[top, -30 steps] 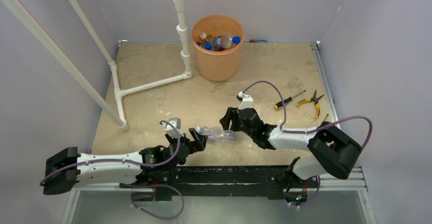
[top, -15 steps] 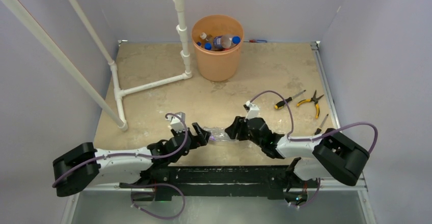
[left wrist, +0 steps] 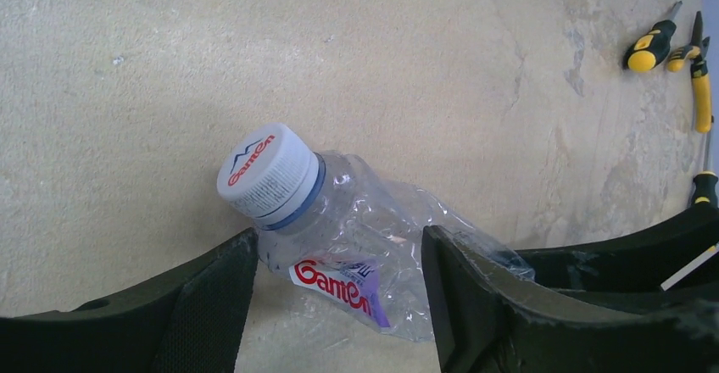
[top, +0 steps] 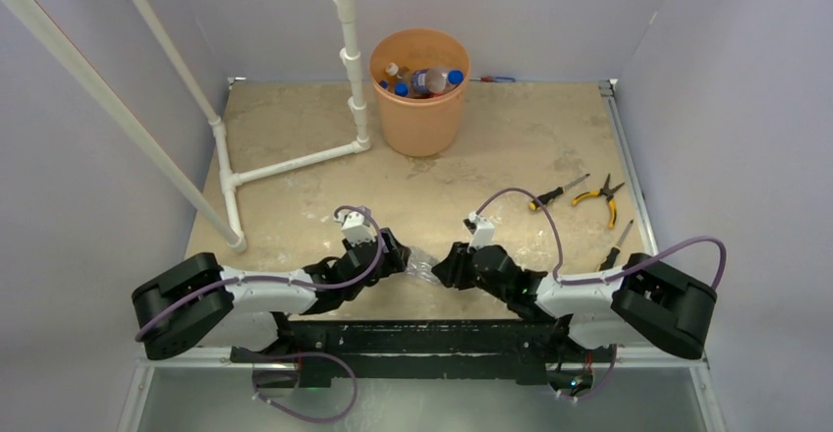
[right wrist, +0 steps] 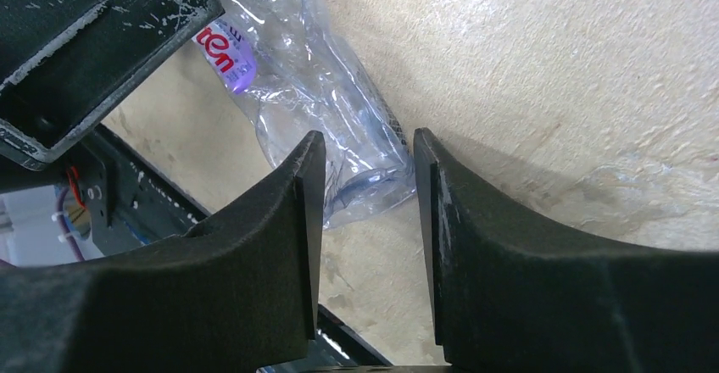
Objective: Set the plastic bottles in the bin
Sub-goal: Pick up the plastic bottle at the center of the board.
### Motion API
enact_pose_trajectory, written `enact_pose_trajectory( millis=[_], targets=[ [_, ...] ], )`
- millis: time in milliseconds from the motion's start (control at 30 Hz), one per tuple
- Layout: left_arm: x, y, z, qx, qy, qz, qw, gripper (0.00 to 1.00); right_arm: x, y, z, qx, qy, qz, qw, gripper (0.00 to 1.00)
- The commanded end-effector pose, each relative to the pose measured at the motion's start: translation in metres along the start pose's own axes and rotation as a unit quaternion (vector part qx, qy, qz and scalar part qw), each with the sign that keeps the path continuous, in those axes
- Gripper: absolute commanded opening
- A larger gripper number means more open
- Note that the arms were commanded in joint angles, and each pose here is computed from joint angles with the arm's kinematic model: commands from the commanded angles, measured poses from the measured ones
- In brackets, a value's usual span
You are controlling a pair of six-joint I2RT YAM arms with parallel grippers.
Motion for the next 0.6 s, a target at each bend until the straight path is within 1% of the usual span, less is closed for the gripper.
enact_pose_trajectory(
  millis=[0,100,200,233,300,367,467,567],
  targets=[
    [0.013,-0.034,-0.006,-0.041,-0.013,0.015,0.999,0.66,0.000,0.023,0.004,0.028,-0.011,-0.022,0.999,0.42],
    [0.015,-0.031,-0.009,-0.034,-0.017,0.008,0.999,0.65,-0.011,0.034,0.008,0.036,0.004,-0.017,0.999,0.42],
    [0.016,-0.027,-0.011,-0.027,-0.019,0.007,0.999,0.65,-0.013,0.039,0.012,0.033,0.014,-0.021,0.999,0.46],
    [0.017,-0.026,-0.010,-0.025,-0.020,0.008,0.999,0.65,-0.010,0.042,0.015,0.036,0.011,-0.021,0.999,0.48],
    [0.019,-0.027,-0.009,-0.026,-0.020,0.010,0.999,0.66,0.002,0.046,0.020,0.031,-0.001,-0.021,0.999,0.56],
    [0.022,-0.030,-0.005,-0.031,-0.022,0.013,0.999,0.70,0.019,0.047,0.026,0.015,-0.017,-0.014,1.000,0.66],
    [0.025,-0.035,0.003,-0.045,-0.020,0.019,0.999,0.83,0.042,0.049,0.035,-0.007,-0.034,0.008,0.999,0.76],
    [0.028,-0.036,0.010,-0.050,-0.017,0.027,0.998,0.94,0.056,0.055,0.037,-0.012,-0.032,0.058,0.998,0.86]
  ],
)
Point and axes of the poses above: each gripper's point midway between its finger pads, its own z axis back along the fingers, its own y axis along the line the jaws close on, x = y × z, the point moved 1 cm from there along z, back along the fingers, and after that the axes turned 11 degrees about z, right-handed, at the moved point
